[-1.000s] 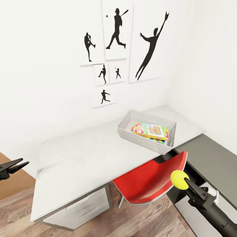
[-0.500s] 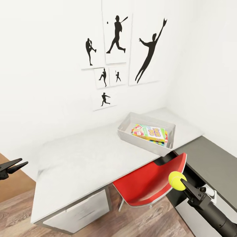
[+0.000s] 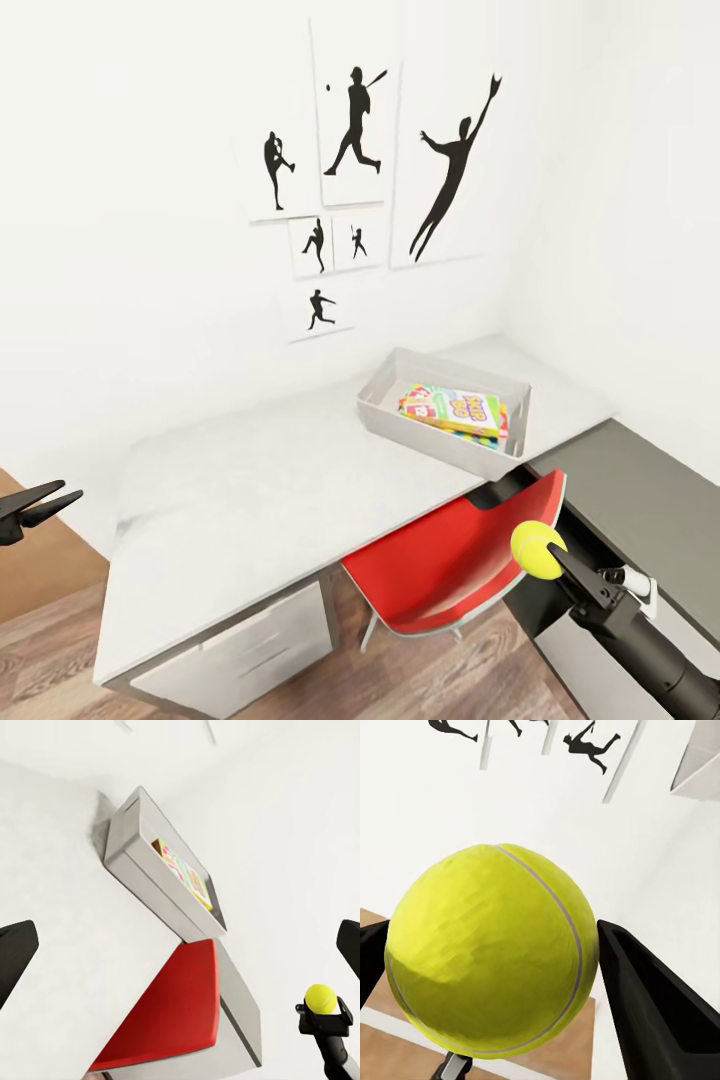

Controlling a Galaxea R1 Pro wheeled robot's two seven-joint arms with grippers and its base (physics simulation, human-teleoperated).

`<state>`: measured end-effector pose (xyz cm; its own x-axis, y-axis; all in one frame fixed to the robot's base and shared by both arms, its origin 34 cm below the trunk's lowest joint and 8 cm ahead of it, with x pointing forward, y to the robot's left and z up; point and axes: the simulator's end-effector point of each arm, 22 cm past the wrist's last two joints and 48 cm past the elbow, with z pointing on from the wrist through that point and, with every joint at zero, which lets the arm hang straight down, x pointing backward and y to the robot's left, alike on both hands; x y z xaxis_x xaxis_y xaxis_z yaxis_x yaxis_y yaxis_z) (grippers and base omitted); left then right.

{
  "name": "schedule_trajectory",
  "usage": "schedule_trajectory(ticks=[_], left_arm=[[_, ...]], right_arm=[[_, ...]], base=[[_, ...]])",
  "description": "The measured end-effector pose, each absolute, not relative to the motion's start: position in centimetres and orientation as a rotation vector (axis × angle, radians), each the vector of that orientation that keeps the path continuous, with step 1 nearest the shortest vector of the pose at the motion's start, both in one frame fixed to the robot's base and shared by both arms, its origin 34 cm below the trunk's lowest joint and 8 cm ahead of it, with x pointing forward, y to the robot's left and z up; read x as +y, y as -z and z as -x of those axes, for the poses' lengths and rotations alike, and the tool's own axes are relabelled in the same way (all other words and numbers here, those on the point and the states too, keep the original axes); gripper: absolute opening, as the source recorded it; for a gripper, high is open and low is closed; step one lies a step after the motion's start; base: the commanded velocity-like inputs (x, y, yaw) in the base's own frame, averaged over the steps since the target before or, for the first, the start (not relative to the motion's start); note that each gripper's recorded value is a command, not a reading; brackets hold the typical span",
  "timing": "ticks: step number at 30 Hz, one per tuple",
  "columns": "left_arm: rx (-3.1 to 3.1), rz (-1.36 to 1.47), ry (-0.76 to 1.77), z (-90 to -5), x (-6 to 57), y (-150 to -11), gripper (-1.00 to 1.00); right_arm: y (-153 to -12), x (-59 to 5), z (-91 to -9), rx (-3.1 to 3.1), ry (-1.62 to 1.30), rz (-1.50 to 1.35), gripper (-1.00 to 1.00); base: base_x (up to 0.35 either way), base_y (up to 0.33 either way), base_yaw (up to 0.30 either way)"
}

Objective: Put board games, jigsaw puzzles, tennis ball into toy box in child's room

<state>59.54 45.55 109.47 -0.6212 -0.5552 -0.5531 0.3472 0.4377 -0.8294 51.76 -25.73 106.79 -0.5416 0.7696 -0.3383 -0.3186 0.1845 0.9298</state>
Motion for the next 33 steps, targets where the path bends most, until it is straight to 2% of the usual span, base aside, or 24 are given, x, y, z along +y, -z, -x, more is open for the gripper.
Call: schedule_trajectory(ticks=[25,33], left_arm=[[1.800,0.148,1.310,-59.3,45.3,-110.9,1.00],[1.792,0.141,1.308,-59.2,45.3,-111.4,1.00]], right_arm=[[-108.0,-25.8,-51.7,1.516,-1.503,-0.423,-1.00],[-108.4,-25.8,-51.7,1.509,-1.503,-0.415,-1.00]], base=[[0.000,0.000,0.005],[0.000,-0.069,-0.073]])
